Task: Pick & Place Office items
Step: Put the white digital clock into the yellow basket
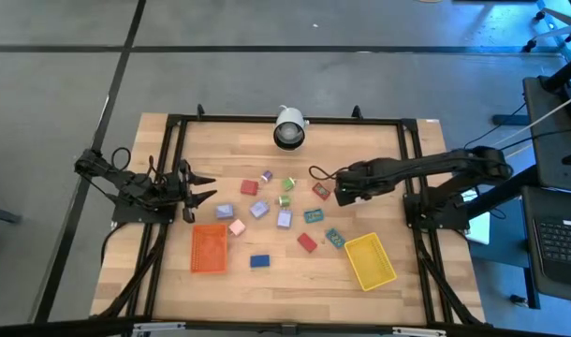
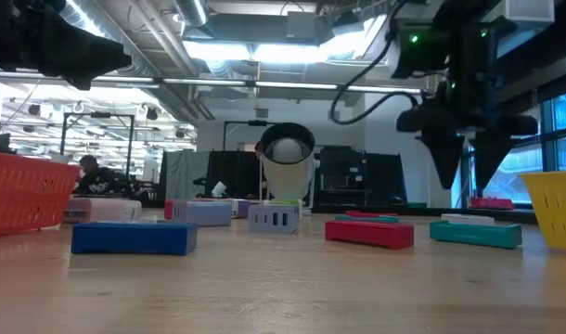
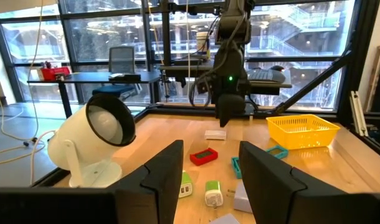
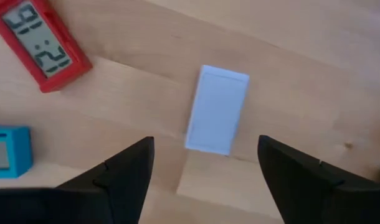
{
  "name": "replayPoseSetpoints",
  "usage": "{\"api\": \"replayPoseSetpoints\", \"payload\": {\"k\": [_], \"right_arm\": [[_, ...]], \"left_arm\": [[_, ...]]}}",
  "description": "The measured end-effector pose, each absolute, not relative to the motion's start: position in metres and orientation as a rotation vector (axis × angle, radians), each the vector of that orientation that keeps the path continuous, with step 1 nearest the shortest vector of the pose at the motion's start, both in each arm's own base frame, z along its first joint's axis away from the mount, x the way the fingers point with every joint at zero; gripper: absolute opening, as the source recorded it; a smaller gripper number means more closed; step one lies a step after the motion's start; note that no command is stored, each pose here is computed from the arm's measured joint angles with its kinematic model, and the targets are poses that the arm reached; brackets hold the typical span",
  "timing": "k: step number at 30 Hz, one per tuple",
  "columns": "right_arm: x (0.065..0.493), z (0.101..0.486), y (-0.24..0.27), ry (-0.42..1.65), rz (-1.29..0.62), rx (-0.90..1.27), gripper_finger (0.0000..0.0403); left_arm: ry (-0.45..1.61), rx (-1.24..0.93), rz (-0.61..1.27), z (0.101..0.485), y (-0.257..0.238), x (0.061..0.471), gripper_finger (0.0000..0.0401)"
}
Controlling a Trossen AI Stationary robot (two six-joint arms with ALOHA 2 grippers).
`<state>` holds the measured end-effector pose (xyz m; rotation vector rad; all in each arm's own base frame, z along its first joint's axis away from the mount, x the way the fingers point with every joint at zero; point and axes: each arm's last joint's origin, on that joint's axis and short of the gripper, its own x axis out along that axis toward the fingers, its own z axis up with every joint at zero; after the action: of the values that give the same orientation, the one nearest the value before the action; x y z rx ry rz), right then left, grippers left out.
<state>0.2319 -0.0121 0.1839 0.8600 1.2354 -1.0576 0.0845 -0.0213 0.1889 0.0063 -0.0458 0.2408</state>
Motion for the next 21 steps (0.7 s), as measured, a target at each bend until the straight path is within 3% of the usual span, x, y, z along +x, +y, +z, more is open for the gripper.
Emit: {"api": "replayPoseSetpoints", "payload": {"k": [21], "right_arm": [[0.229,0.152,-0.023,1.221,-1.088,0.875,0.0274]], "left_arm": [[-0.029,-0.007,0.238,0.187,-0.021,0.085,0.0153]]}}
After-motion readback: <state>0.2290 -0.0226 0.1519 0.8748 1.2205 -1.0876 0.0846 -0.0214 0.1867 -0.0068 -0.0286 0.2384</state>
